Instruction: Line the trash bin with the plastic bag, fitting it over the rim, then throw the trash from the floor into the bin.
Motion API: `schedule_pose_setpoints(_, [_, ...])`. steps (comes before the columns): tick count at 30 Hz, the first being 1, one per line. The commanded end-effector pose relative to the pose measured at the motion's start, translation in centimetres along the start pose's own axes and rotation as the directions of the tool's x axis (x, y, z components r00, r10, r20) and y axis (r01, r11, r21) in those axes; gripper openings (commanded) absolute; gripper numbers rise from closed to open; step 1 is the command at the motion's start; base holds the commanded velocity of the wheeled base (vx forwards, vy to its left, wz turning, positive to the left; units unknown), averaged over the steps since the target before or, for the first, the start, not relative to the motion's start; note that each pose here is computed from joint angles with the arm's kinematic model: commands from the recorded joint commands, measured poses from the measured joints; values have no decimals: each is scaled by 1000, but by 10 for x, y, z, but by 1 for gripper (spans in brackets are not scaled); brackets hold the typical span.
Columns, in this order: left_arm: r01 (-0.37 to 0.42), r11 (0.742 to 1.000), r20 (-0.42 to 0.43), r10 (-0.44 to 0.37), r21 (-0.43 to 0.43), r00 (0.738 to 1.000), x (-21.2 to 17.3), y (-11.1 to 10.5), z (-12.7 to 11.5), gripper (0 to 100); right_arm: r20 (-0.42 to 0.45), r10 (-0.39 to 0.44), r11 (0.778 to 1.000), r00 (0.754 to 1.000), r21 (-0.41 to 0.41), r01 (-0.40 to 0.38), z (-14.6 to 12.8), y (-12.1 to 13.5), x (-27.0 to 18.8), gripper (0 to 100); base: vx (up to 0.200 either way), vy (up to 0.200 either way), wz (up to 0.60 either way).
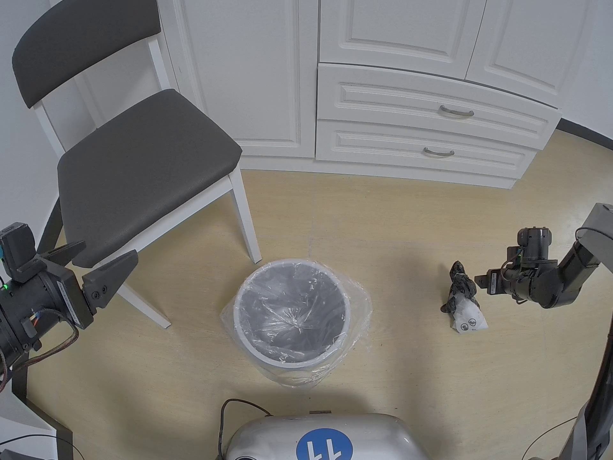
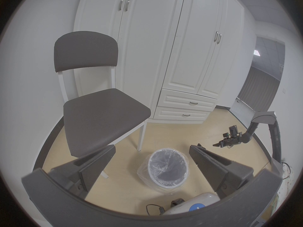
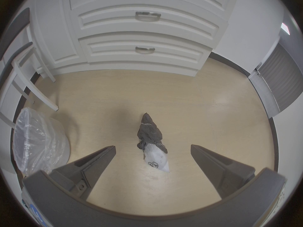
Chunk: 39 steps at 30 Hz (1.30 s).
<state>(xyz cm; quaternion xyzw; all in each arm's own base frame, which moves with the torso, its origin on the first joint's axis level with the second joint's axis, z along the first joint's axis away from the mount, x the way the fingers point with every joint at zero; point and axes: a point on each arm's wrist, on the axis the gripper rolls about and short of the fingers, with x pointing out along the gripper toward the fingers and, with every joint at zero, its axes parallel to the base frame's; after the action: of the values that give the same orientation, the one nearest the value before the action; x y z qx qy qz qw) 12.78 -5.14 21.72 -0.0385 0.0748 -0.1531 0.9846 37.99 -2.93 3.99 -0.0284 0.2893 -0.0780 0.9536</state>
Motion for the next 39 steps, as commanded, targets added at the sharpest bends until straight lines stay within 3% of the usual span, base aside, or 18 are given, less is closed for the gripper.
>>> schedule_pose_setpoints(1, [2, 1000, 0, -2, 2, 1000, 0, 0, -2, 100, -35, -9, 1000, 999, 11, 9, -24, 1, 37, 100, 0, 0, 0])
schedule_pose_setpoints(10, [13, 1000, -3, -13, 8, 1000, 0, -2, -3, 100, -15, -36, 999, 999, 26, 36, -46, 5, 81, 100, 0, 0, 0])
schedule_pose_setpoints(15, [17, 1000, 0, -17, 8, 1000, 1, -2, -4, 100, 31, -93, 992, 995, 85, 90, -56, 11, 114, 100, 0, 0, 0])
schedule_pose_setpoints(19, [18, 1000, 12, -18, 9, 1000, 1, -2, -4, 100, 56, -111, 986, 992, 134, 103, -48, 11, 126, 100, 0, 0, 0])
schedule_pose_setpoints(24, [18, 1000, 12, -18, 9, 1000, 1, -2, -4, 100, 4, -102, 973, 995, 211, 99, -43, 13, 138, 100, 0, 0, 0])
schedule_pose_setpoints(26, [16, 1000, 6, -16, 8, 1000, 2, -2, -5, 100, -76, -74, 951, 994, 295, 94, -40, 14, 146, 100, 0, 0, 0])
schedule_pose_setpoints(30, [17, 1000, 0, -17, 8, 1000, 3, -2, -6, 100, -150, -35, 942, 988, 325, 83, -46, 17, 156, 100, 0, 0, 0])
schedule_pose_setpoints(39, [16, 1000, -5, -16, 9, 1000, 4, -2, -7, 100, -122, -33, 939, 992, 335, 72, -47, 19, 174, 100, 0, 0, 0])
